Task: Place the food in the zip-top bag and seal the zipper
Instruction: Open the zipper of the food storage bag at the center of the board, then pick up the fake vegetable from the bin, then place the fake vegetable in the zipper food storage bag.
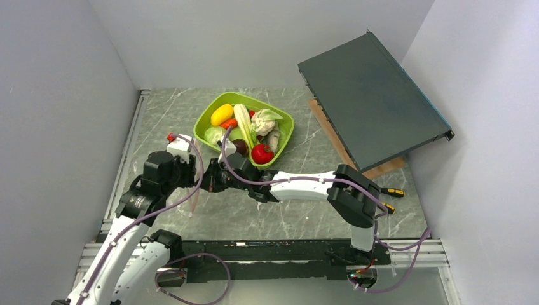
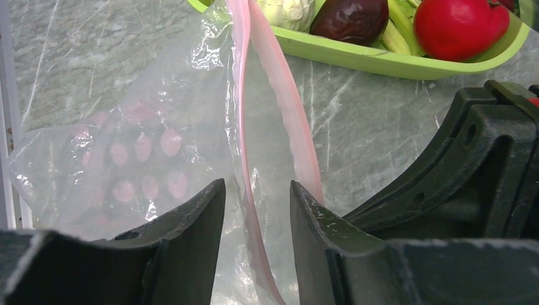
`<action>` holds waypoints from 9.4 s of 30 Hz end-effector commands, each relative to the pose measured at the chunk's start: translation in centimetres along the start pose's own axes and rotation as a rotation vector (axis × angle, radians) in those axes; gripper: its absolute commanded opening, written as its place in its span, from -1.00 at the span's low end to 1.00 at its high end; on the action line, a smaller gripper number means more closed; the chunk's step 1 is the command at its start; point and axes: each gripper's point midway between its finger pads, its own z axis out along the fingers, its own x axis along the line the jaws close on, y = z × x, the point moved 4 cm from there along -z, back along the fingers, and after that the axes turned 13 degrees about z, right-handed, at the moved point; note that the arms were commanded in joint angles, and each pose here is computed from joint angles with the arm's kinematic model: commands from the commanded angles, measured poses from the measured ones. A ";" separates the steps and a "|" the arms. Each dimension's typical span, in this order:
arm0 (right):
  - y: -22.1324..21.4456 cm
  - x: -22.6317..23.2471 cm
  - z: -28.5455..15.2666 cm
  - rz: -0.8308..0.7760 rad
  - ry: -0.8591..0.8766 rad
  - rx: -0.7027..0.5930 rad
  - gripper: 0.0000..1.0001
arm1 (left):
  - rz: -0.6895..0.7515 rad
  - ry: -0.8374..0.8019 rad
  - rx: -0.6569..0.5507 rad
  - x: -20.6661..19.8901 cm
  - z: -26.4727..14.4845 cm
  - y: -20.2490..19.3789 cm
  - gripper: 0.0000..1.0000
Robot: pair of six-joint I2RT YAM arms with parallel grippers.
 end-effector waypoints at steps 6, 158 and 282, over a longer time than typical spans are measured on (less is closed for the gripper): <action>2.8 4.5 -1.4 0.047 0.084 -0.116 -1.00 | -0.005 0.071 0.026 0.9 -0.5 0.8 -0.14; 29.8 1.6 -5.6 -0.455 -0.426 -0.502 -1.00 | -0.031 0.189 0.059 2.3 -0.7 -0.1 -1.00; -2.7 -6.2 -3.4 -0.439 -0.127 0.206 0.73 | -0.013 -0.038 0.017 -0.5 0.7 0.7 -1.00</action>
